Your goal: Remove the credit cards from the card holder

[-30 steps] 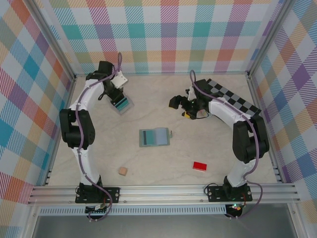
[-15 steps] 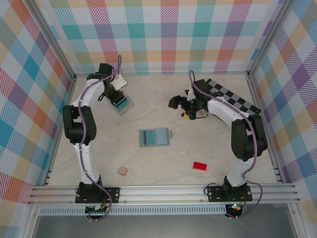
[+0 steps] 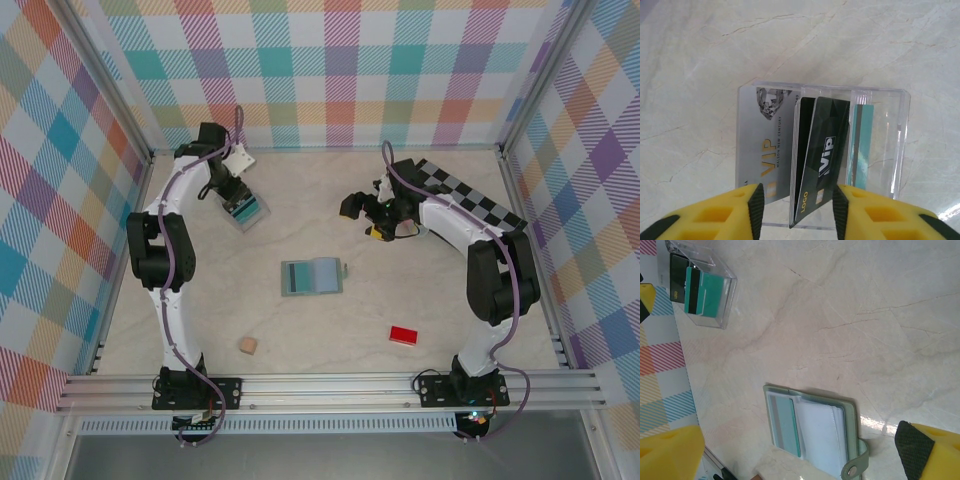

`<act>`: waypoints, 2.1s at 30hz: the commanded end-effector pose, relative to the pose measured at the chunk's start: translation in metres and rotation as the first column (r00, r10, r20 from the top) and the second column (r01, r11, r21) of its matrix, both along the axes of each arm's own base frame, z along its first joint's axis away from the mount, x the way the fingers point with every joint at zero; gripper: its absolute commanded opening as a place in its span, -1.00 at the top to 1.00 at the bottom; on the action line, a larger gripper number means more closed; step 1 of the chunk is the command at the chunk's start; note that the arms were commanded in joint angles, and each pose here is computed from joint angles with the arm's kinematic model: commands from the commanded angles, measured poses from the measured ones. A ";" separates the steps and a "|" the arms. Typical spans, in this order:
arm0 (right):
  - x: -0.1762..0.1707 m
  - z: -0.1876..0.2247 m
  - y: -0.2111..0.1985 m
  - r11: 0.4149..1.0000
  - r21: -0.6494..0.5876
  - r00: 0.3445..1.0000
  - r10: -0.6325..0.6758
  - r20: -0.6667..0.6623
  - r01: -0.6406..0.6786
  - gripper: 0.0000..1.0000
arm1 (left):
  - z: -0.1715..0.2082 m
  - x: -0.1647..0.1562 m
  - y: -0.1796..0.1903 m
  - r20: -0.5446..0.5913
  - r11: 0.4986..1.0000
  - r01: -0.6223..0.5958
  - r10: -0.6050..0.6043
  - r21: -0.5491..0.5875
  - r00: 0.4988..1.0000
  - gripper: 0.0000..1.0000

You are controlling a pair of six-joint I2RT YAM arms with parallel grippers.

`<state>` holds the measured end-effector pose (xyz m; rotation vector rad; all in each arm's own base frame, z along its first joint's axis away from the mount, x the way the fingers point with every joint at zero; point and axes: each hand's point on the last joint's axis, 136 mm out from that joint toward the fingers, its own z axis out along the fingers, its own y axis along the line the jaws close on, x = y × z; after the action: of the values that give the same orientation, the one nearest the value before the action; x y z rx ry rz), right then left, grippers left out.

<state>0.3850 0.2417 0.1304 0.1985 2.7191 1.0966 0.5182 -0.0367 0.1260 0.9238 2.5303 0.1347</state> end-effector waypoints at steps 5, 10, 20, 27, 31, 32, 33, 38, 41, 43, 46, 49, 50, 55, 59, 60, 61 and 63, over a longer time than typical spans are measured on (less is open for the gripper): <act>0.002 0.014 0.000 1.000 0.002 0.999 0.016 0.028 -0.016 -1.00 | 0.051 0.000 -0.002 0.090 0.987 -0.112 0.122 -0.113 0.988 -0.07; -0.010 0.021 0.006 0.994 -0.093 0.995 0.061 0.082 -0.053 -0.98 | 0.100 -0.017 -0.006 0.157 0.956 -0.187 0.225 -0.226 0.962 -0.28; -0.064 0.011 0.068 0.927 -0.297 0.959 0.267 0.099 -0.228 -0.76 | 0.124 -0.093 -0.012 0.062 0.756 -0.416 0.513 -0.506 0.856 -0.71; -0.091 -0.018 0.113 0.923 -0.228 0.948 0.318 0.001 -0.310 -0.42 | 0.093 -0.146 -0.009 -0.133 0.545 -0.611 0.674 -0.574 0.726 -1.00; -0.089 -0.024 0.130 0.940 -0.143 0.950 0.313 -0.009 -0.311 -0.30 | 0.068 -0.162 -0.021 -0.279 0.439 -0.681 0.680 -0.585 0.678 -1.00; -0.087 -0.026 0.132 0.944 -0.132 0.953 0.304 -0.006 -0.302 -0.26 | 0.062 -0.164 -0.027 -0.318 0.413 -0.690 0.667 -0.595 0.674 -1.00; -0.084 -0.028 0.133 0.948 -0.125 0.956 0.293 -0.007 -0.292 -0.25 | 0.057 -0.165 -0.031 -0.353 0.381 -0.702 0.662 -0.601 0.662 -1.00; -0.075 -0.051 0.141 0.963 -0.110 0.969 0.242 -0.059 -0.247 -0.11 | 0.033 -0.169 -0.058 -0.493 0.272 -0.726 0.582 -0.631 0.646 -1.00; -0.072 -0.064 0.138 0.965 -0.144 0.974 0.209 -0.090 -0.221 0.01 | 0.017 -0.175 -0.068 -0.529 0.278 -0.749 0.564 -0.602 0.634 -0.87; -0.071 -0.070 0.134 0.964 -0.158 0.975 0.199 -0.101 -0.213 0.05 | 0.008 -0.178 -0.078 -0.554 0.269 -0.761 0.551 -0.590 0.624 -0.71; -0.068 -0.075 0.129 0.962 -0.178 0.975 0.189 -0.114 -0.207 0.12 | -0.005 -0.184 -0.100 -0.594 0.278 -0.771 0.508 -0.573 0.624 -0.54; -0.070 -0.081 0.128 0.965 -0.166 0.973 0.181 -0.142 -0.203 0.29 | -0.021 -0.189 -0.117 -0.602 0.291 -0.779 0.506 -0.556 0.618 -0.41; -0.071 -0.082 0.128 0.967 -0.159 0.973 0.175 -0.153 -0.199 0.30 | -0.026 -0.192 -0.121 -0.603 0.295 -0.781 0.506 -0.550 0.616 -0.38; -0.073 -0.085 0.123 0.961 -0.179 0.969 0.182 -0.169 -0.212 0.35 | -0.045 -0.192 -0.143 -0.586 0.297 -0.779 0.528 -0.552 0.616 0.04; -0.076 -0.087 0.124 0.958 -0.161 0.963 0.207 -0.174 -0.236 0.44 | -0.055 -0.197 -0.157 -0.578 0.316 -0.777 0.530 -0.545 0.621 0.34; -0.076 -0.088 0.125 0.959 -0.155 0.962 0.212 -0.171 -0.238 0.45 | -0.059 -0.199 -0.158 -0.578 0.319 -0.781 0.536 -0.537 0.616 0.38; -0.076 -0.088 0.126 0.959 -0.148 0.962 0.217 -0.166 -0.242 0.47 | -0.063 -0.201 -0.158 -0.580 0.322 -0.787 0.540 -0.526 0.609 0.44; -0.076 -0.088 0.127 0.960 -0.143 0.963 0.219 -0.157 -0.242 0.50 | -0.071 -0.204 -0.159 -0.587 0.333 -0.796 0.544 -0.506 0.600 0.48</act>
<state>0.3110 0.3650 0.0454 -0.0346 3.0012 0.9092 0.3130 -0.1972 0.0654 -0.5242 2.6770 -0.8623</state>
